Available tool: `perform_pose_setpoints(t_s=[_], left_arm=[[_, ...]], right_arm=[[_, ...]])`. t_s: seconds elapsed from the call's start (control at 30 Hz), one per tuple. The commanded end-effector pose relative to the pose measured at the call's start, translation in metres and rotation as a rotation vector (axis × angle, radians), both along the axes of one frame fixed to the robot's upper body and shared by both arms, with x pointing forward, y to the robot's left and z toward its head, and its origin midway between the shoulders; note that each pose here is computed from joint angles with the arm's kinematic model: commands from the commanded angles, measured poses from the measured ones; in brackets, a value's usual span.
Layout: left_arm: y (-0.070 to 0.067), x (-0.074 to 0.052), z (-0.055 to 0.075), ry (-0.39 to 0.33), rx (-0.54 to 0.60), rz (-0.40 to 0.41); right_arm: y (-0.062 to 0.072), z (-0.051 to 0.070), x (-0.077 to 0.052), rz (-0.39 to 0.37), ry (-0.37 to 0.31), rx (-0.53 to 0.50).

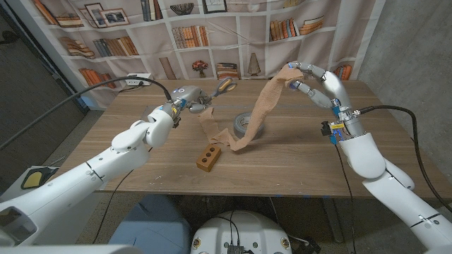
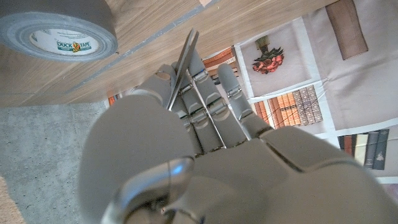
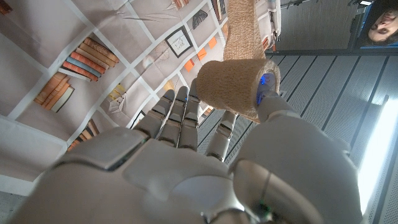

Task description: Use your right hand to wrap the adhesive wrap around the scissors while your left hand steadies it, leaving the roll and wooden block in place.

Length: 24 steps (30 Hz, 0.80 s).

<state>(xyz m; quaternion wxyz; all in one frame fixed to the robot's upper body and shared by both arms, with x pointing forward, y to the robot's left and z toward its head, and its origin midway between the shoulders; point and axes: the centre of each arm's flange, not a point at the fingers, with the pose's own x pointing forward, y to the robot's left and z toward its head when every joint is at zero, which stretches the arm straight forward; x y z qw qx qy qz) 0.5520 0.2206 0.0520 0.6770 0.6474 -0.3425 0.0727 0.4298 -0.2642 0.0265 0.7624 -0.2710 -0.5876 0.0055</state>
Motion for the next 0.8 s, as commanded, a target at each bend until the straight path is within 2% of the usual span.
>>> perform_pose_setpoints(t_s=[0.03, 0.3, 0.47, 0.8], left_arm=[[-0.026, 0.013, 0.001, 0.020, 0.044, -0.051], [-0.042, 0.019, 0.002, 0.025, 0.096, -0.075], [-0.051, 0.023, 0.003, 0.031, 0.113, -0.088], [-0.069, 0.023, -0.006, 0.041, 0.170, -0.123]], right_arm=[[0.005, 0.012, -0.016, 0.009, -0.051, -0.005], [0.013, 0.015, -0.020, 0.038, -0.066, -0.028], [0.018, 0.022, -0.020, 0.061, -0.080, -0.037], [0.033, 0.037, -0.018, 0.099, -0.094, -0.062]])
